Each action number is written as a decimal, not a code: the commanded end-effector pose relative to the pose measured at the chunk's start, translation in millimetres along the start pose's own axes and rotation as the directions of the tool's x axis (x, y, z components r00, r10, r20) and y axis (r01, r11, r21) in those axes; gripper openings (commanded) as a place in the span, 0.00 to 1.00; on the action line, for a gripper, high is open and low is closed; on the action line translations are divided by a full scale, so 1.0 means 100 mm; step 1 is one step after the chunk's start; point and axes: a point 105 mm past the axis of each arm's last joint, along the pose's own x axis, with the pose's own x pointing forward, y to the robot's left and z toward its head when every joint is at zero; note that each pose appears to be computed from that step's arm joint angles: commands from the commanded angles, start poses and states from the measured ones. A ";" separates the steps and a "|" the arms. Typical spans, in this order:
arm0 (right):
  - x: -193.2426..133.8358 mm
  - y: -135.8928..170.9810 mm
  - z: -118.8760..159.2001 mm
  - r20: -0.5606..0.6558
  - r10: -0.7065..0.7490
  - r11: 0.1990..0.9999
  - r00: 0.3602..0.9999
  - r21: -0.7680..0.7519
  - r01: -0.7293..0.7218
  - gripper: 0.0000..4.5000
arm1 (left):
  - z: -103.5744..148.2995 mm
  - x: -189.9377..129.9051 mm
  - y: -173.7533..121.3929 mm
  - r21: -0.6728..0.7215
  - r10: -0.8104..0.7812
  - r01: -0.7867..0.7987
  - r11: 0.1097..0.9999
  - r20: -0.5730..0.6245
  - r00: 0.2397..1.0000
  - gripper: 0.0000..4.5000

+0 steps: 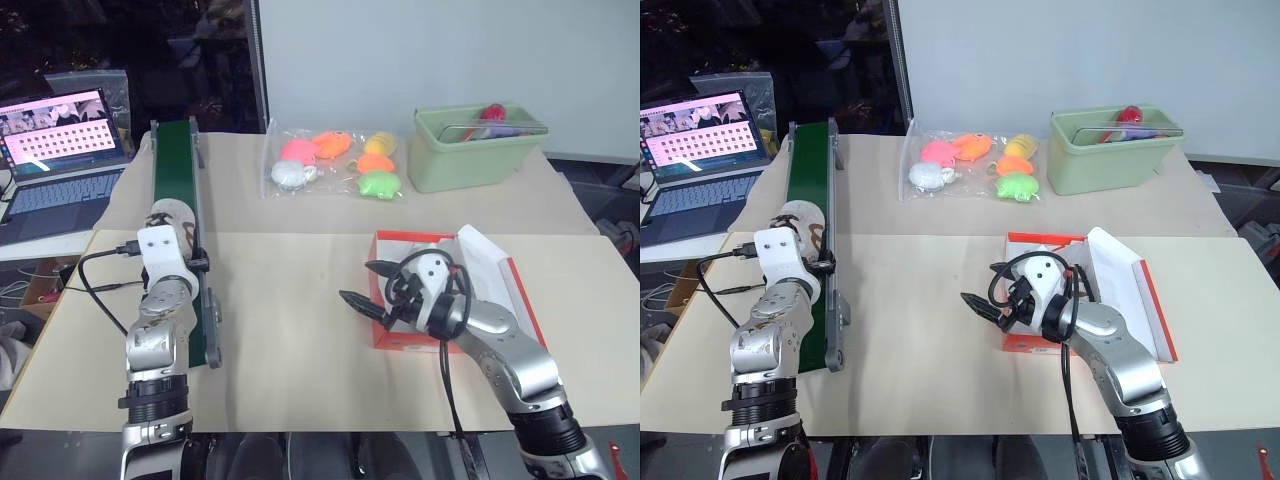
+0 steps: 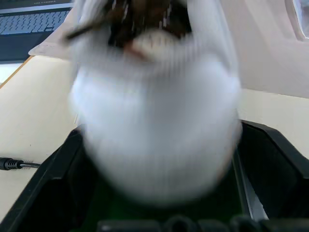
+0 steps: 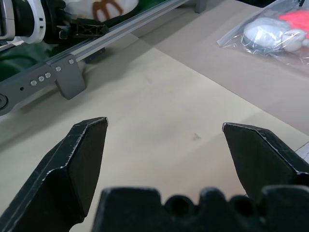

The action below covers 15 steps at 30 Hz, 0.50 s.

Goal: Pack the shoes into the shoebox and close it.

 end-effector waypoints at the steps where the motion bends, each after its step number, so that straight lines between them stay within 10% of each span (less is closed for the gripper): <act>1: -0.02 -0.02 0.14 0.047 -0.015 1.000 0.999 -0.021 0.016 1.00 | 0.09 -0.01 0.05 -0.005 0.026 -0.026 1.000 0.027 0.999 0.61; 7: 0.00 -0.05 0.18 0.051 -0.022 0.999 0.998 -0.025 0.024 1.00 | 0.45 -0.05 0.04 0.007 0.049 -0.050 0.999 0.154 0.987 0.61; 11: 0.03 -0.19 0.25 0.074 -0.089 0.995 0.993 0.055 0.085 1.00 | 1.26 -0.42 -0.19 0.272 -0.065 -0.119 0.955 0.582 0.811 0.61; 15: 0.08 -0.36 0.31 0.089 -0.172 0.961 0.981 0.232 0.148 1.00 | 1.32 -0.70 -0.72 0.417 -0.345 0.063 0.907 0.649 0.678 0.61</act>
